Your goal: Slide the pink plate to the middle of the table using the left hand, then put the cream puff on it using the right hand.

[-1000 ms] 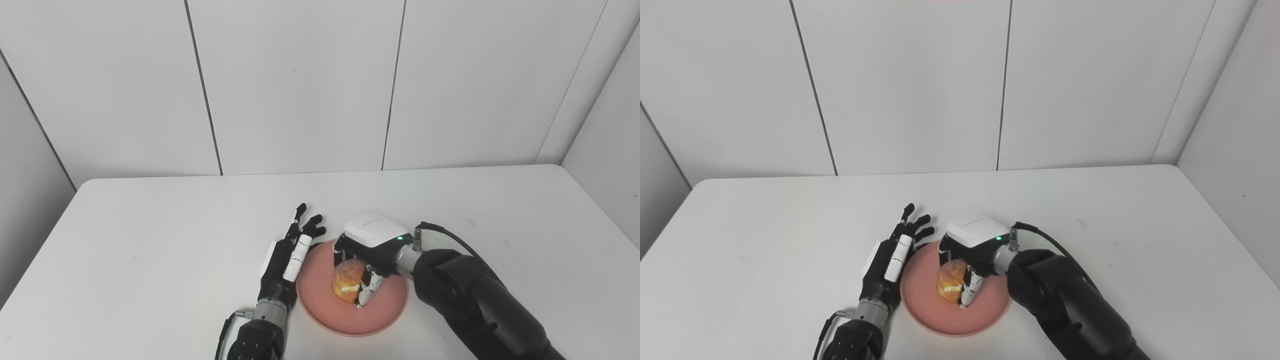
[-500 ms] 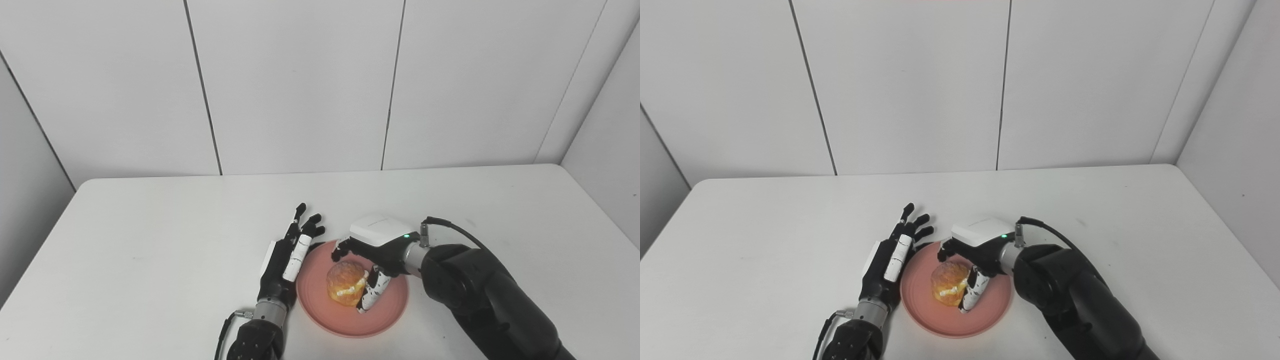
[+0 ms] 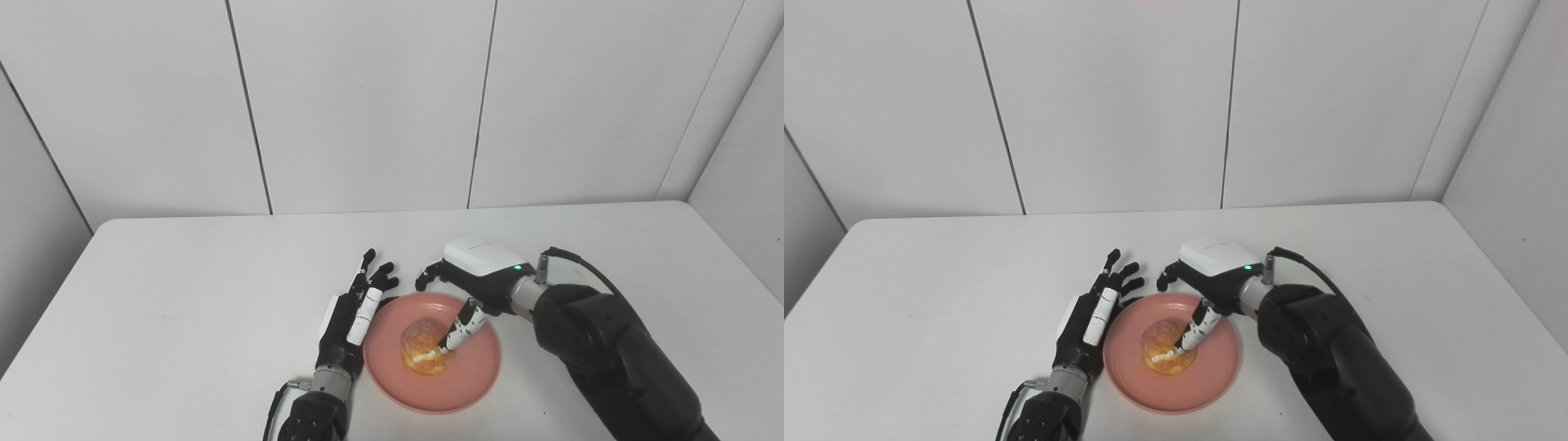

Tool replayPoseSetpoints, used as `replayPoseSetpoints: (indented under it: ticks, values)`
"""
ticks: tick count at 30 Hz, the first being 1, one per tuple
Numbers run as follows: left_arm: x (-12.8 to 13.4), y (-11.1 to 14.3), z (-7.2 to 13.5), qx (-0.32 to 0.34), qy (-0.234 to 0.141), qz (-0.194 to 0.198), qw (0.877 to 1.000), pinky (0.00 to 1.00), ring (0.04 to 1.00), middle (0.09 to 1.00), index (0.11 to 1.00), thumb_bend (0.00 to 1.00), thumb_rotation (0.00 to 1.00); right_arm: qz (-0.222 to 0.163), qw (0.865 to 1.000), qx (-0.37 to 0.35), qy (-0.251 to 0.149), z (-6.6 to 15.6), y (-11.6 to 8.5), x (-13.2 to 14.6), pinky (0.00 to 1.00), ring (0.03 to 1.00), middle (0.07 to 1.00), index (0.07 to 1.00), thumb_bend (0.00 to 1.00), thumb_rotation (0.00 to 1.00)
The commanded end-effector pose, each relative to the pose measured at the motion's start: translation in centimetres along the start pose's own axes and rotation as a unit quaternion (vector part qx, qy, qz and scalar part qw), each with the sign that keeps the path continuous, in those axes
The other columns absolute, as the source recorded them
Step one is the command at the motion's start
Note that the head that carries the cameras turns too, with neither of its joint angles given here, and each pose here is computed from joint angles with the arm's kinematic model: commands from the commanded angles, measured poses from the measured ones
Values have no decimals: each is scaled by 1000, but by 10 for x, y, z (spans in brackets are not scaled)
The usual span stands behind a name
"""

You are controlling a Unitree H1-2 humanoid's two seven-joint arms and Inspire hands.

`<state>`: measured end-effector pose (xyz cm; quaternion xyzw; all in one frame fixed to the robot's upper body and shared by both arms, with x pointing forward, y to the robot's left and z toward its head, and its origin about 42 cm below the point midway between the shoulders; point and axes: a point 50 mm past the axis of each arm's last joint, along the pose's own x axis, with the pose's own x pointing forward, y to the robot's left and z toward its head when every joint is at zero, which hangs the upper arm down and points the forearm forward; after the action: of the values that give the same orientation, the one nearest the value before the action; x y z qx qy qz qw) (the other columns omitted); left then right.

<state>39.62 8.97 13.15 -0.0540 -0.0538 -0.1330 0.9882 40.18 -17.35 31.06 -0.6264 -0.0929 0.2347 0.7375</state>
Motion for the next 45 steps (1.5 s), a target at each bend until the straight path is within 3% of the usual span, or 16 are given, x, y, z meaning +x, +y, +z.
replayPoseSetpoints:
  ticks: [1, 3, 6, 9, 12, 15, 17, 19, 21, 24, 26, 30, 36, 40, 45]
  values:
    - [-16, 9, -24, -3, 45, 11, 999, 753, 857, 903, 1000, 839, 852, -69, 997, 40, -19, 0, -18, -8, 591, 714, 757, 686, 919, 313]
    - [-16, 9, -24, -6, 45, 13, 999, 755, 856, 902, 1000, 843, 848, -112, 988, 103, -26, -11, -13, -12, 580, 688, 737, 685, 877, 354]
    - [-16, 10, -22, -9, 43, 16, 999, 749, 851, 897, 1000, 854, 842, -165, 964, 205, -28, -23, -1, -15, 594, 694, 732, 698, 833, 438]
    - [-15, 12, -21, -6, 38, 16, 999, 750, 845, 893, 1000, 852, 850, -205, 925, 316, -43, -34, 16, -15, 626, 719, 743, 708, 813, 441]
    - [-15, 13, -21, -3, 36, 18, 999, 768, 858, 901, 1000, 850, 864, -229, 884, 403, -53, -42, 34, -15, 630, 723, 753, 708, 791, 523]
    - [-15, 13, -21, 2, 34, 29, 999, 773, 863, 904, 1000, 851, 870, -247, 859, 446, -53, -47, 48, -13, 611, 714, 746, 708, 790, 589]
    - [-16, 13, -21, 5, 30, 43, 999, 813, 886, 916, 1000, 850, 859, -253, 838, 482, -50, -51, 60, -10, 616, 721, 744, 702, 864, 666]
    - [-16, 11, -21, 11, 18, 62, 998, 885, 931, 947, 1000, 866, 846, -255, 819, 512, -49, -54, 72, -8, 655, 728, 742, 700, 899, 736]
    - [-17, 10, -21, 25, 8, 80, 996, 969, 976, 975, 1000, 887, 876, -261, 800, 538, -55, -56, 80, -6, 708, 754, 756, 702, 865, 755]
    - [-19, 8, -19, 69, -15, 125, 990, 997, 997, 996, 1000, 843, 947, -281, 755, 591, -54, -57, 98, -5, 778, 800, 791, 714, 817, 805]
    - [-21, 7, -18, 80, -25, 143, 986, 1000, 1000, 999, 1000, 817, 977, -295, 736, 607, -47, -58, 107, -5, 802, 818, 815, 748, 837, 816]
    - [-23, 7, -19, 84, -33, 157, 983, 1000, 1000, 1000, 1000, 778, 990, -307, 726, 615, -37, -59, 119, -4, 847, 836, 819, 759, 883, 875]
    - [-27, 8, -22, 78, -15, 157, 984, 1000, 1000, 1000, 1000, 807, 1000, -308, 712, 631, -26, -61, 135, -5, 853, 842, 822, 744, 877, 858]
    - [-28, 8, -23, 71, 2, 148, 986, 1000, 1000, 1000, 1000, 810, 1000, -325, 717, 617, -15, -62, 146, -6, 903, 872, 841, 763, 882, 900]
    - [-27, 10, -21, 74, 12, 136, 988, 1000, 1000, 1000, 1000, 801, 1000, -341, 726, 598, 0, -61, 154, -7, 991, 944, 908, 854, 867, 994]
